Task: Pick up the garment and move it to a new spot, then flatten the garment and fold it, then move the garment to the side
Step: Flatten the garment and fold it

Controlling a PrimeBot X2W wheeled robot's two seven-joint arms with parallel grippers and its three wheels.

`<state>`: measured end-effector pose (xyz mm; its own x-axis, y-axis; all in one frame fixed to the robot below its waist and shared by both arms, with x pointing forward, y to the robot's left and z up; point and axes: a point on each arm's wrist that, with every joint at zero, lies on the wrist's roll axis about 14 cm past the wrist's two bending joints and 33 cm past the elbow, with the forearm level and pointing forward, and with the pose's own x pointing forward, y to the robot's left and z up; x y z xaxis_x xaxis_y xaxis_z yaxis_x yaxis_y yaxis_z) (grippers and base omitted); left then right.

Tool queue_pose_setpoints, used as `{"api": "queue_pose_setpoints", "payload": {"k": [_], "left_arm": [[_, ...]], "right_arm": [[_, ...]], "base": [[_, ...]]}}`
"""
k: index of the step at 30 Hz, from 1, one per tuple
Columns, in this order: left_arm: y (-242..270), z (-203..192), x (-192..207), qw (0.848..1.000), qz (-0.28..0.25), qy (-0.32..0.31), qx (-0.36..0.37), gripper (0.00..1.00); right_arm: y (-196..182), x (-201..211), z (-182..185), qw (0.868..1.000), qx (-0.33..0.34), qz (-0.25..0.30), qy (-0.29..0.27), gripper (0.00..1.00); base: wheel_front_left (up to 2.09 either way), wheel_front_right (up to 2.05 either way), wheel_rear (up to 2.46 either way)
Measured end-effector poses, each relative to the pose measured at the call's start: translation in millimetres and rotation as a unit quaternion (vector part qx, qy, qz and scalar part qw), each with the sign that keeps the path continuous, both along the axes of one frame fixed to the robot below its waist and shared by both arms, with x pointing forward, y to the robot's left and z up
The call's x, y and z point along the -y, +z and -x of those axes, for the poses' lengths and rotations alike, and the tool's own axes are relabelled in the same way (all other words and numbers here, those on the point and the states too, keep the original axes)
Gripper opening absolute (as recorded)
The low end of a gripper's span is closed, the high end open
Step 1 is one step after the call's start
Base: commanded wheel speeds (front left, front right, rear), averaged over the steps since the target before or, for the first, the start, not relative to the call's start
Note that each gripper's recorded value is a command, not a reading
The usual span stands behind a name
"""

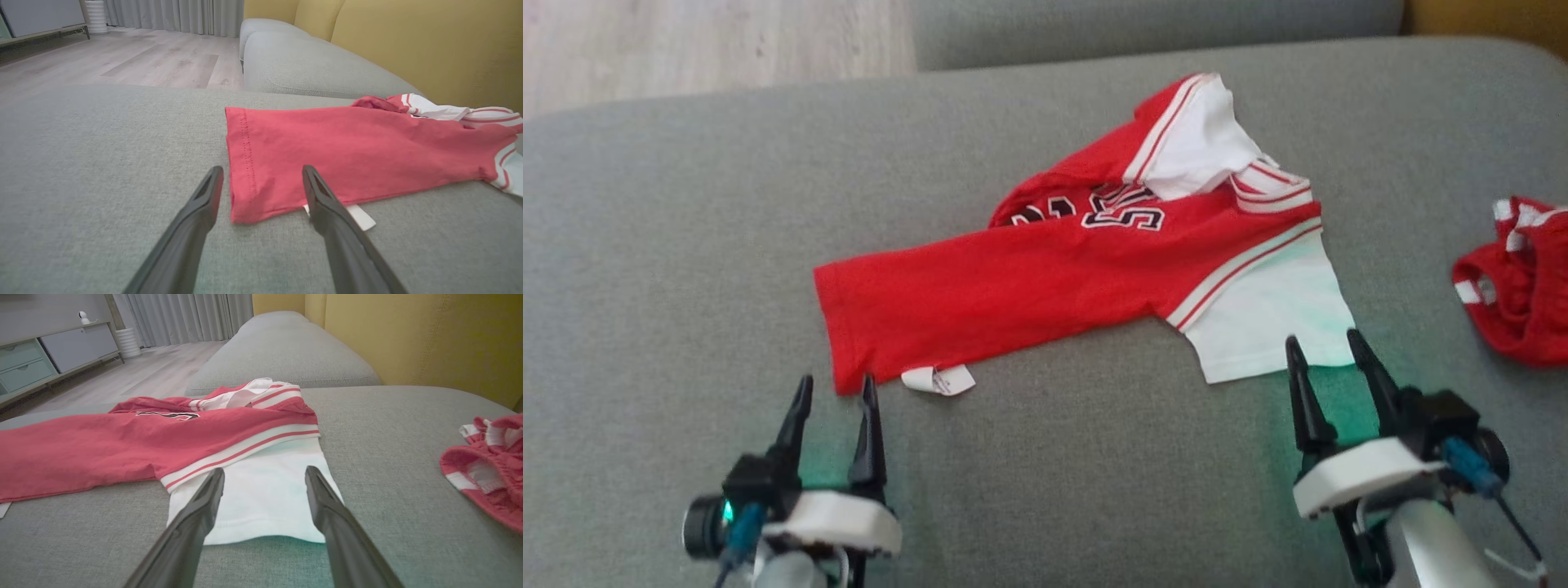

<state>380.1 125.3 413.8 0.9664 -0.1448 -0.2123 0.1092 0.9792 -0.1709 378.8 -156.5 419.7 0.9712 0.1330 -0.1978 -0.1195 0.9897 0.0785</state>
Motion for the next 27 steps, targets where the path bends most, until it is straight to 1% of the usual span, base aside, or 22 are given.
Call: {"api": "queue_pose_setpoints", "payload": {"k": [4,6,10,13,14,15,16,19,24,27], "left_arm": [[-9,-15,1,1.000,0.004,0.002,-0.012,1.00],[-22,-17,2,0.999,0.007,0.003,-0.033,1.00],[-53,-13,-1,0.996,0.008,0.011,-0.084,1.00],[-57,-20,-1,0.996,0.012,0.013,-0.088,1.00],[-58,-23,1,0.996,0.013,0.012,-0.089,0.95],[-60,-23,2,0.996,0.014,0.008,-0.092,0.45],[-60,-24,4,0.996,0.015,0.004,-0.092,0.00],[-61,-26,5,0.995,0.018,0.001,-0.094,0.00],[-60,-26,7,0.995,0.023,-0.006,-0.094,0.00],[-59,-26,7,0.995,0.022,-0.007,-0.092,0.00]], "right_arm": [[-1,3,-12,1.000,0.001,0.001,-0.004,1.00],[-5,7,-15,1.000,-0.004,0.002,-0.009,1.00],[-8,26,-23,0.999,-0.006,0.004,-0.040,1.00],[-6,31,-30,0.999,-0.002,0.005,-0.046,1.00],[-6,32,-31,0.999,-0.001,0.005,-0.048,1.00],[-6,34,-32,0.999,-0.002,0.005,-0.050,1.00],[-9,36,-31,0.998,-0.006,0.002,-0.055,1.00],[-20,42,-28,0.998,-0.025,0.000,-0.066,1.00],[-48,41,-21,0.995,-0.074,0.006,-0.064,1.00],[-61,36,-18,0.993,-0.097,-0.009,-0.064,1.00]], "base": [[0.00,0.00,0.00],[0.00,0.00,0.00],[0.00,0.00,0.00],[0.00,0.00,0.00],[0.00,0.00,0.00],[0.00,0.00,0.00],[0.00,0.00,0.00],[0.00,0.00,0.00],[0.00,0.00,0.00],[0.00,0.00,0.00]]}}
